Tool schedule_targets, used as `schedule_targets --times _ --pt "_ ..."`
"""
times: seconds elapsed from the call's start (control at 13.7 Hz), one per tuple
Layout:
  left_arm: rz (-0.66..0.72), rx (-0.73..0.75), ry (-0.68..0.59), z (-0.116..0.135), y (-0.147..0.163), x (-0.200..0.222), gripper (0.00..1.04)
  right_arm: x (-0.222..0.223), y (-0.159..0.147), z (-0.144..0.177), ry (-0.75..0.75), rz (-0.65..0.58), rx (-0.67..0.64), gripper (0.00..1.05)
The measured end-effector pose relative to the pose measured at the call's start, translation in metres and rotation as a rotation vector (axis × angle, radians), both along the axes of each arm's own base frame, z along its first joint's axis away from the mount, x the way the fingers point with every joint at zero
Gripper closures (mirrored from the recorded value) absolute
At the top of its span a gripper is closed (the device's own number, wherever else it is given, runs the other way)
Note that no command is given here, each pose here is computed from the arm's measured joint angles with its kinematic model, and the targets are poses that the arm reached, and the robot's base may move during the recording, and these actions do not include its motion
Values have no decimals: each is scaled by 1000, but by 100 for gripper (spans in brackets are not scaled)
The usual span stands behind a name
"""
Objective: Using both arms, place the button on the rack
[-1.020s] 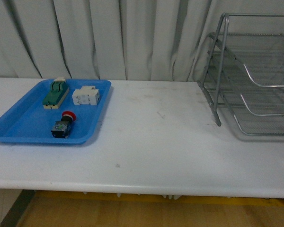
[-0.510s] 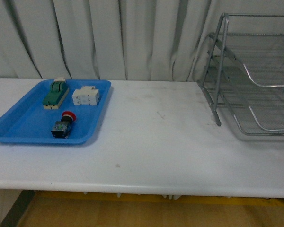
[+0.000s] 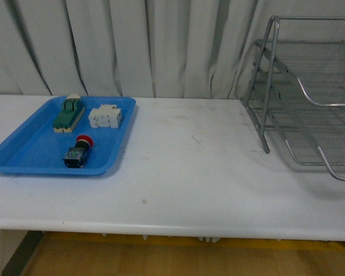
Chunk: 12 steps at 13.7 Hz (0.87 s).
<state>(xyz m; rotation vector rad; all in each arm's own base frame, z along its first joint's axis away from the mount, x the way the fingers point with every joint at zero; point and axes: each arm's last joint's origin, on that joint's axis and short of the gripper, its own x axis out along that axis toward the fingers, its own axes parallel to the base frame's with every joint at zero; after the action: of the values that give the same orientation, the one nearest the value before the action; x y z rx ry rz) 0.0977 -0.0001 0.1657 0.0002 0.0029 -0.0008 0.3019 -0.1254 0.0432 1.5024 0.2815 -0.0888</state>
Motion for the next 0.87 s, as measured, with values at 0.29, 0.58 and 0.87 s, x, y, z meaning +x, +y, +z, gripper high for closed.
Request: schedule_targets --times 0.29,0.58,0.87 --pt "0 0 0 0 0 0 7 -16 -8 5 18 -66 -27 63" --pt "0 0 0 0 0 0 7 -26 -3 29 -36 -53 -46 13" --pt "0 0 0 0 0 0 7 -50 13 61 -110 7 -95 6"
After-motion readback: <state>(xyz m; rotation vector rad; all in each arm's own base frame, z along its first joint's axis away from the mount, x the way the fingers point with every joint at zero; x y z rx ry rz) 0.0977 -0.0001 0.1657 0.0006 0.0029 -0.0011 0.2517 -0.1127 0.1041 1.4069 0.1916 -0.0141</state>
